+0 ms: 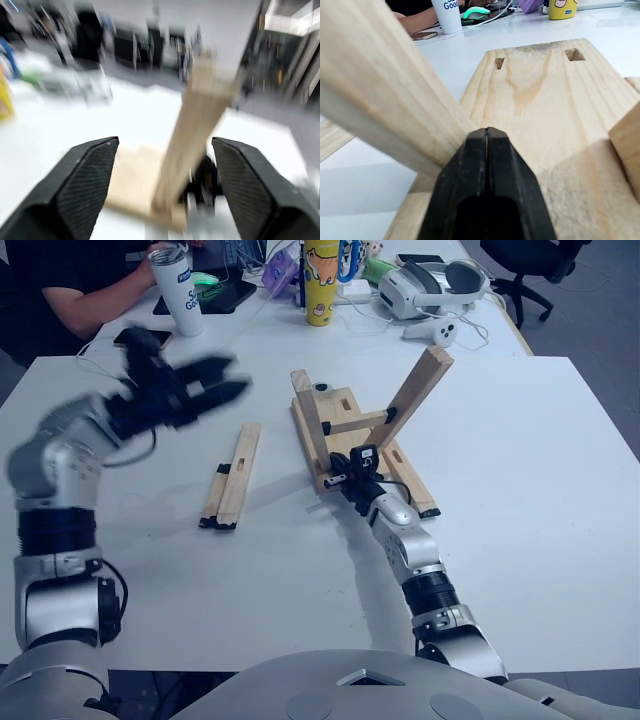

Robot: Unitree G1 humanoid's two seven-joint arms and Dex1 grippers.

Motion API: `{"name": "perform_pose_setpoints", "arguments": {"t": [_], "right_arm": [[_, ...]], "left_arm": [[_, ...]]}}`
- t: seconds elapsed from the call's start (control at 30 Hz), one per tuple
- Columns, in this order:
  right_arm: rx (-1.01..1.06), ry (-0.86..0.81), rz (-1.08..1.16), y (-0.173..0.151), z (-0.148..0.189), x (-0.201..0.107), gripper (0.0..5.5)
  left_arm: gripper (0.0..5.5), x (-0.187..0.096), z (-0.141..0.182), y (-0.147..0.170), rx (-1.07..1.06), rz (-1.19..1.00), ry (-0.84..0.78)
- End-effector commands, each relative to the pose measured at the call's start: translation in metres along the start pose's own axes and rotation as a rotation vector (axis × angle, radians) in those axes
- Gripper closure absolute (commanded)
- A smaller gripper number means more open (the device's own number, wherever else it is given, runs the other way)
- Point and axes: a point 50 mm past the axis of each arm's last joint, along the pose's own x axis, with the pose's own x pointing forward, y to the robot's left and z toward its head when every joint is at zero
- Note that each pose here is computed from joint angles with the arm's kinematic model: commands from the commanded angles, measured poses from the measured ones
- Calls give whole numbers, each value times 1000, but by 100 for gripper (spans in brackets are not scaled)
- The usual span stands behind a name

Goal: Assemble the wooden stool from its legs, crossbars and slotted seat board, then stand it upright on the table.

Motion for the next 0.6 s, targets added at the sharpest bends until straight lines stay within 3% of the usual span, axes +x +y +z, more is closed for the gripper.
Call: {"name": "perform_pose_setpoints", "arguments": {"t": [0.03,0.17,0.23,0.3,0.37,0.43,0.5,0.6], "right_arm": [[39,243,-67,-13,-53,-18,550],[37,247,-64,-13,-54,-18,550],[42,245,-77,-15,-56,-20,550],[50,241,-91,-16,-57,-20,550],[51,236,-84,-14,-55,-17,550],[55,225,-86,-13,-52,-13,550],[49,220,-80,-14,-49,-9,550],[43,217,-82,-16,-48,-8,550]], "left_arm": [[281,52,79,-29,-5,-114,-504],[343,94,95,-64,9,-163,-632],[365,122,64,-66,-30,-143,-492],[403,138,-23,-57,-101,-51,-135],[430,109,-133,-46,-100,145,306],[456,76,-198,-53,-121,197,559],[489,77,-197,-52,-90,223,517],[529,110,-139,-39,56,213,256]]}}
